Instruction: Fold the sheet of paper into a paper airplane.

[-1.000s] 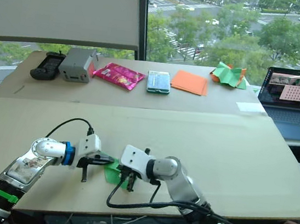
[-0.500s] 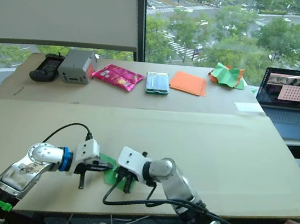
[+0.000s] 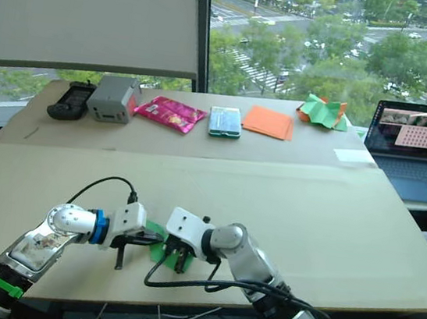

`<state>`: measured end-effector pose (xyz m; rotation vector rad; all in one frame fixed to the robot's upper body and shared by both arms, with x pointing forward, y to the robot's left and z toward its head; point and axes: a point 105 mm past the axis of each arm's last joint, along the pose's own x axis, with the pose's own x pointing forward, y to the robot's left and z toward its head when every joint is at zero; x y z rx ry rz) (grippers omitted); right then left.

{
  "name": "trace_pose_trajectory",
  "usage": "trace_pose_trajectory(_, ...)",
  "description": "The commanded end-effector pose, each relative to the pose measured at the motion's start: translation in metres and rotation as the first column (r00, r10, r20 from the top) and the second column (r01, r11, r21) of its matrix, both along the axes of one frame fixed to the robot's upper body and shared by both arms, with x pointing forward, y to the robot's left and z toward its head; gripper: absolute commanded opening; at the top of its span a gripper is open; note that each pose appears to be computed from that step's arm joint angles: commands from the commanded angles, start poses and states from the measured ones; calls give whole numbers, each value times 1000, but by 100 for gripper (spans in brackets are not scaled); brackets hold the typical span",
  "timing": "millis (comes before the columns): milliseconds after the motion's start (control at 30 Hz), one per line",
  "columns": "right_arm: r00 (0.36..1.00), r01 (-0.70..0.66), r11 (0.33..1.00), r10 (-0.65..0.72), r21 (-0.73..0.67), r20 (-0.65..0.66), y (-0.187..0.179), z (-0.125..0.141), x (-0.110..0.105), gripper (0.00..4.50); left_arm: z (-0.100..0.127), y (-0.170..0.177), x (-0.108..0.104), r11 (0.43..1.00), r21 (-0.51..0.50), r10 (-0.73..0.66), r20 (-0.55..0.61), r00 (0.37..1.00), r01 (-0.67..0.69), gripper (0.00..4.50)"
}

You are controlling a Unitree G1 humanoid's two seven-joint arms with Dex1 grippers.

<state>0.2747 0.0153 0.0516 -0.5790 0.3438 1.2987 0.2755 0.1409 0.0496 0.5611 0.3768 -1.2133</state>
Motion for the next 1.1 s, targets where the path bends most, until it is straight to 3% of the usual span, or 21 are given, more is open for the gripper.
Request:
trace_pose_trajectory(33, 993, 61, 990, -72, -124, -88, -21, -32, -4, 2, -42, 32, -9, 983, 171, 89, -113, 990, -69, 0)
trace_pose_trajectory(800, 968, 178, 959, -211, -223, -135, -74, -49, -23, 2, -53, 40, -16, 978, 194, 105, -160, 982, -73, 0)
trace_pose_trajectory(1100, 966, 169, 945, -215, -279, -143, -106, -52, -46, 2, -52, 41, -9, 978, 193, 109, -150, 983, -79, 0)
